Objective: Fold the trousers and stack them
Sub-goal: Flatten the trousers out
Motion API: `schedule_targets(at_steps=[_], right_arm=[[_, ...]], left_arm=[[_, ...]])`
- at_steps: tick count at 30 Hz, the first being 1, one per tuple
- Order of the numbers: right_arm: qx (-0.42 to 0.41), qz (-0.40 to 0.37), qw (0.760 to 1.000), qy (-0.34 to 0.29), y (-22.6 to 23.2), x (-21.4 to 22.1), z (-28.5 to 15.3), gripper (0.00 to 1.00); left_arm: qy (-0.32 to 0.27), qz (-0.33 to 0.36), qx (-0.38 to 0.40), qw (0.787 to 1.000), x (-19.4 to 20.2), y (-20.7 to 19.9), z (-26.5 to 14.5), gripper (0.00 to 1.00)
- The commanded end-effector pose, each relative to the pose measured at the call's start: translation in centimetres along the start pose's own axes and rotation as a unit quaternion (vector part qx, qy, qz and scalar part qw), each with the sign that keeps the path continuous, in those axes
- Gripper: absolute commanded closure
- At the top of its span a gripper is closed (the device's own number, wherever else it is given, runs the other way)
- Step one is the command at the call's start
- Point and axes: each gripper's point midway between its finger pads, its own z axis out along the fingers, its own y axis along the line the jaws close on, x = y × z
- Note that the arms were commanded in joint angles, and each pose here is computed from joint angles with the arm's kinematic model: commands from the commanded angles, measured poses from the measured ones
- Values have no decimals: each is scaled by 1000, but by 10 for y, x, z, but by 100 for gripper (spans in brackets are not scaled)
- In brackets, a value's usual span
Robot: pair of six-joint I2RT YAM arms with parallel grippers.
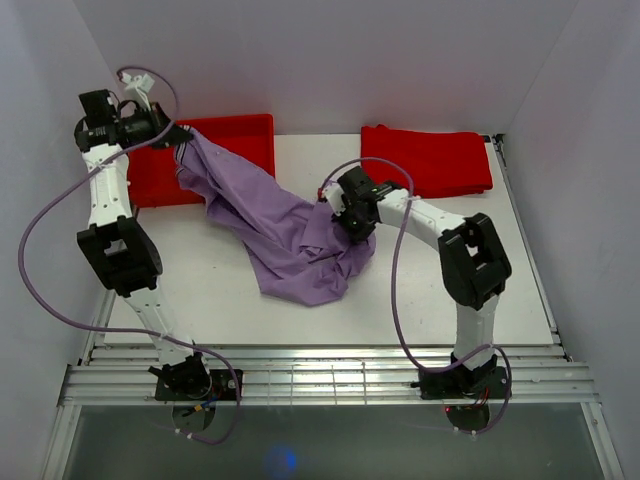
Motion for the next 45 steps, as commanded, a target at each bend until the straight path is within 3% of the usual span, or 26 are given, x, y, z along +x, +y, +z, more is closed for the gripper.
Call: schedule_targets(at_steps=[1,5,13,17,18,20,21,22,23,26,28,29,31,32,34,37,38,42,45], right_arm=[[52,22,998,-7,-49,25,-45,92],[91,54,994,-11,-93,60,-81,92],[173,130,976,-28,-174,138,-164,92],[187,144,969,-74,-188,150,-213,92],[193,137,969,-76,-191,154,-221,92],[192,121,970,-83,-181,154,-235,92],[194,114,971,-84,-178,155,-238,92],[196,102,971,-88,-175,155,-242,92],[203,92,970,-95,-169,154,-250,92],[214,67,969,-105,-160,153,-264,92],[212,59,969,-108,-152,154,-269,92],[219,48,968,-113,-148,153,-277,92],[212,39,970,-110,-139,156,-279,92],[214,29,970,-110,-134,157,-283,92],[210,23,973,-97,-130,164,-281,92],[169,14,984,-62,-119,180,-258,92],[145,8,988,-57,-113,182,-252,84],[1,-63,997,-41,-63,184,-231,31],[9,-81,993,-85,-71,159,-235,18]], left_arm=[[-97,85,-8,992,-100,-36,-29,100],[-175,156,13,972,-168,-92,-64,100],[-299,243,42,922,-225,-201,-135,100],[-334,252,22,908,-231,-226,-164,100],[-349,273,16,896,-229,-253,-182,100],[-346,284,-1,894,-216,-254,-185,100],[-357,309,-4,882,-207,-285,-204,100],[-360,331,-14,872,-201,-294,-211,100],[-356,321,-31,877,-189,-284,-208,100],[-378,359,-79,850,-165,-320,-242,100],[-369,335,-108,860,-146,-318,-248,100],[-375,346,-130,850,-138,-330,-261,100],[-348,318,-149,869,-115,-326,-262,100],[-347,320,-158,867,-104,-334,-269,100],[-315,276,-190,888,-79,-318,-266,100],[-285,210,-247,902,-49,-286,-265,100],[-275,195,-257,906,-42,-277,-263,100],[-240,163,-270,918,-16,-251,-249,100],[-219,144,-278,924,-1,-236,-241,100]])
